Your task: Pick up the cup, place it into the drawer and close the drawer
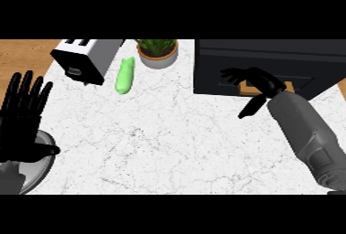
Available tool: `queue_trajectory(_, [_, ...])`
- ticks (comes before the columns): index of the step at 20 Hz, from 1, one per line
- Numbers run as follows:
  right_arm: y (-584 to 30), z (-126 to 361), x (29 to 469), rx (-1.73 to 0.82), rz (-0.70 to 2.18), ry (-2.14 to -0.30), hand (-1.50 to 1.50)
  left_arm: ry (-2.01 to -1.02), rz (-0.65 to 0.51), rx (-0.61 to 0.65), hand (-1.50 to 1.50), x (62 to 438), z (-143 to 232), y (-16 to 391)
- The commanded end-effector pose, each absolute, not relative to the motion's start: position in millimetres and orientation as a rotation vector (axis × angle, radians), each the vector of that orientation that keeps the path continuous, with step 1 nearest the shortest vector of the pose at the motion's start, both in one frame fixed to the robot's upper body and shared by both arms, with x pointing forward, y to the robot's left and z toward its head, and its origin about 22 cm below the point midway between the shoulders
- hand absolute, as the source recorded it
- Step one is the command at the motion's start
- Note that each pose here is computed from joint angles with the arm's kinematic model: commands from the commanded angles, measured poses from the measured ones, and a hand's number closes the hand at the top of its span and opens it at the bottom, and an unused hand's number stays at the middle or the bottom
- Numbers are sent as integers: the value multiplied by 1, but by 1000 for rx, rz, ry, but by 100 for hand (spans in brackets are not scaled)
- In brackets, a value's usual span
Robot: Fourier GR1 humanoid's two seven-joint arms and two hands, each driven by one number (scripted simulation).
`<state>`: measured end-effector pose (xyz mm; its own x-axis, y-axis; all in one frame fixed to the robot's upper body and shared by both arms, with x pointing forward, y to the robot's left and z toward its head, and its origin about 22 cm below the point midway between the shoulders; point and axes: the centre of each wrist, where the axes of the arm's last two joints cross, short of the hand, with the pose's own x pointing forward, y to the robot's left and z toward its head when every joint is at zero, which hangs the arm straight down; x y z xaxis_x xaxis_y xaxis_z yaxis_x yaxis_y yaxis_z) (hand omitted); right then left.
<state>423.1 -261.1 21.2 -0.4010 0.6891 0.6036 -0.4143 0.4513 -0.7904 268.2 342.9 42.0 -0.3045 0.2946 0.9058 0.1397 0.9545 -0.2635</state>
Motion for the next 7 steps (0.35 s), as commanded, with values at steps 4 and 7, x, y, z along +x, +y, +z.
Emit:
queue_trajectory(4, [-281, 47, 435, -410, 1161, -1504, -150, -1885, 131, -316, -150, 279, 43, 336])
queue_trajectory(7, [-293, 47, 433, -401, 1162, -1494, -150, -1917, 136, -301, -150, 277, 50, 342])
